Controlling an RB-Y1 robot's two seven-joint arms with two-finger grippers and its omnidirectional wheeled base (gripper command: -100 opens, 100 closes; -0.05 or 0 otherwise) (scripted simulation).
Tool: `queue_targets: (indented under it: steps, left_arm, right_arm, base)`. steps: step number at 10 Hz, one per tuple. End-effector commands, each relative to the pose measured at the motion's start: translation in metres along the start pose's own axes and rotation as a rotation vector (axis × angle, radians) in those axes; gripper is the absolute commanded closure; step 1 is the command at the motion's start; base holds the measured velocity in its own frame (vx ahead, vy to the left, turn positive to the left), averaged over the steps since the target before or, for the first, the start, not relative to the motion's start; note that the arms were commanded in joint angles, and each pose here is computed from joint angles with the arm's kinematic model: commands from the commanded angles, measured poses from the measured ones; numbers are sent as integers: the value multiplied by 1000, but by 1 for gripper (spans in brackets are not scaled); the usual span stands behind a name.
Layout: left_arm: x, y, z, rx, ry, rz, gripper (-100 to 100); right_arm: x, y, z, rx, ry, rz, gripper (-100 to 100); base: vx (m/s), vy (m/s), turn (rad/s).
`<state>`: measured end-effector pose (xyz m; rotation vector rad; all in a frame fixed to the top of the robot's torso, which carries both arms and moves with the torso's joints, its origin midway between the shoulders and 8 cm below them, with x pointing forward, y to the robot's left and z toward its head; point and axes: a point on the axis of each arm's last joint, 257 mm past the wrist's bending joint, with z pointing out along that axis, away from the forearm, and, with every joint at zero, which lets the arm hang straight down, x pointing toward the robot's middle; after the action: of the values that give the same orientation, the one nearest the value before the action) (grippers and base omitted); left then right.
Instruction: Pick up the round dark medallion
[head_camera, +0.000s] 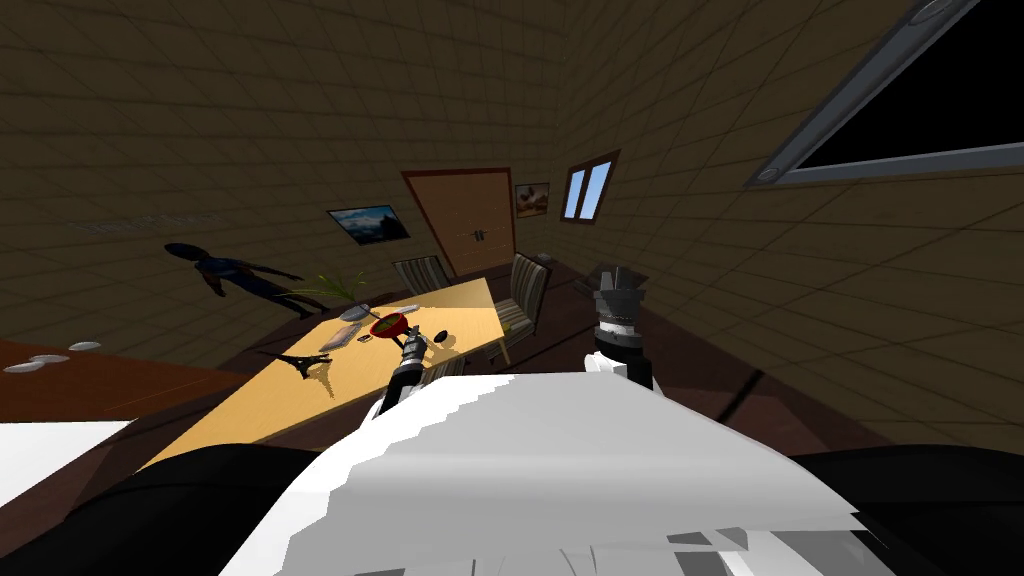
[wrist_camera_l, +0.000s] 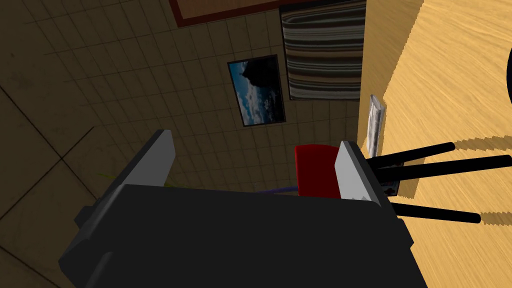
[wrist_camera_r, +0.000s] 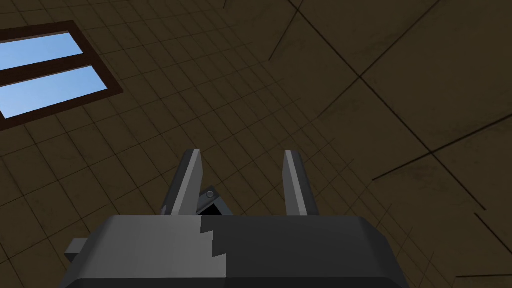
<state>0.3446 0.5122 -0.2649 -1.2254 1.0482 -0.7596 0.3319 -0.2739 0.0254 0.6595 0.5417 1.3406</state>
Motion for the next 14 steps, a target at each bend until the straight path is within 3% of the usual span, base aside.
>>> queue_targets:
  steps: [1, 4, 7, 9, 12, 14]
  left_arm:
    - [-19, 18, -2, -41, -25, 5, -100]
    - [-40, 49, -9, -108, -56, 8, -100]
    - [-77, 80, -18, -182, -111, 7, -100]
    - [-80, 90, -22, -203, -117, 7, -100]
    - [-116, 117, -35, -270, -178, -2, -100]
    - [-120, 128, -42, -296, -185, -2, -100]
  right_arm:
    - [0, 0, 0, 0, 0, 0, 0]
    - [0, 0, 0, 0, 0, 0, 0]
    - [0, 0, 0, 0, 0, 0, 0]
    - [0, 0, 0, 0, 0, 0, 0]
    - [0, 0, 0, 0, 0, 0, 0]
    - [0, 0, 0, 0, 0, 0, 0]
  base:
    - [43, -40, -123]
    - [32, -35, -93]
    - [35, -37, -115]
    - [20, -21, -28]
    - [37, -31, -119]
    - [26, -22, -30]
